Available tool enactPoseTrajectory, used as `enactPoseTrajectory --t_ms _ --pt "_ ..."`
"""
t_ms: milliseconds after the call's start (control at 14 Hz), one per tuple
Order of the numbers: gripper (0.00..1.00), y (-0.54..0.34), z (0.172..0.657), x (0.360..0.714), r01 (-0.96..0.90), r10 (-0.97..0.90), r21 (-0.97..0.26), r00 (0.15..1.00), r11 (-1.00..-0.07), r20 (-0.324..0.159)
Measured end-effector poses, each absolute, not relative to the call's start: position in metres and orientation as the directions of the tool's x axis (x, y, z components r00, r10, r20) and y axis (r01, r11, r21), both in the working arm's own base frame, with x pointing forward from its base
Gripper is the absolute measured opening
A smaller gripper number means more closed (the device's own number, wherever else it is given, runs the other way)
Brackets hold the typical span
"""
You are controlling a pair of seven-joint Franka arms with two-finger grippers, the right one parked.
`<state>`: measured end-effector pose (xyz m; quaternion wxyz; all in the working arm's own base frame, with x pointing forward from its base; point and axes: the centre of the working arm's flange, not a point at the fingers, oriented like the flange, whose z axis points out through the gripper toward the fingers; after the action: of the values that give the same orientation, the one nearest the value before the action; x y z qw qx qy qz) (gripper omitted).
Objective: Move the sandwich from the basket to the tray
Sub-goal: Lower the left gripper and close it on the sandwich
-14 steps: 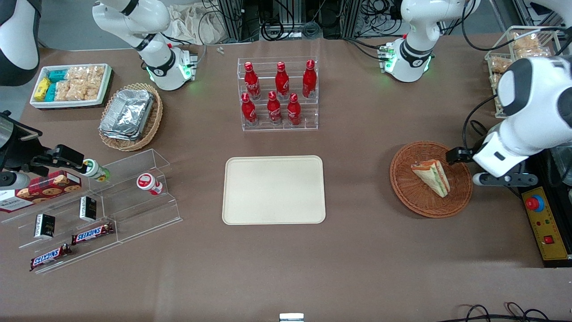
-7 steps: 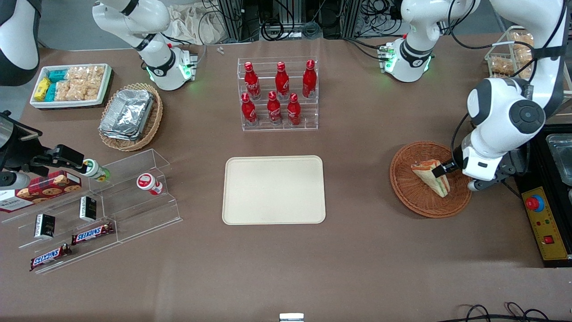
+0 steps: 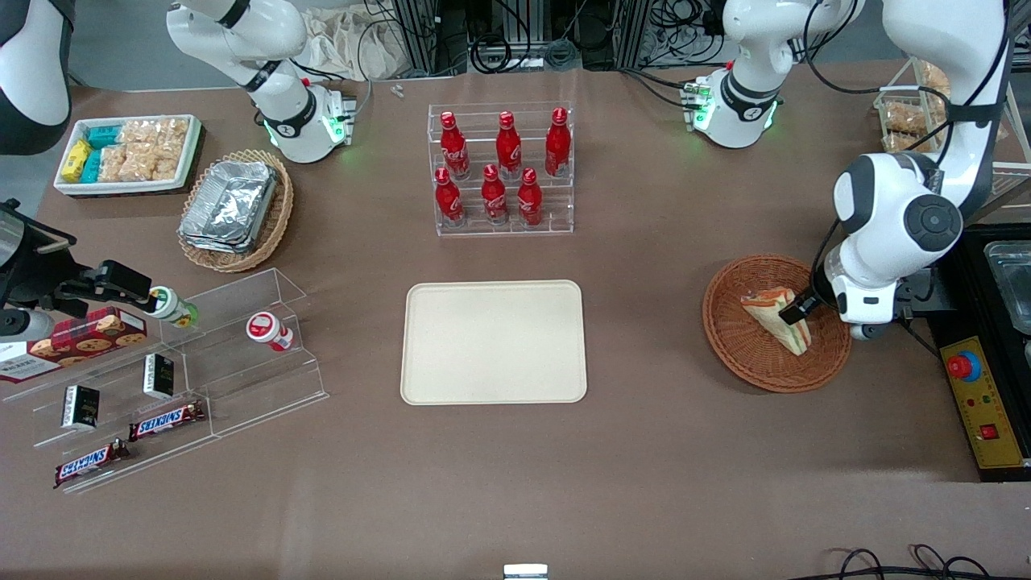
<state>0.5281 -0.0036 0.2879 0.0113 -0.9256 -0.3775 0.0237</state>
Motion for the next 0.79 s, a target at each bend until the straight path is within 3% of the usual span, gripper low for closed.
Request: enactPoseTrajectory --t_ms 571,714,786 --pt "1.00 -0.007 0.251 0.530 0.781 0.782 -0.044 0.621 -0.623 -0.053" --pt "0.95 -0.010 0.245 0.530 0.781 0.782 -0.047 0.621 -0.623 -0.058" --pt "0.85 -0.012 0.244 0.529 0.779 0.780 -0.049 0.622 -0.625 -0.061"
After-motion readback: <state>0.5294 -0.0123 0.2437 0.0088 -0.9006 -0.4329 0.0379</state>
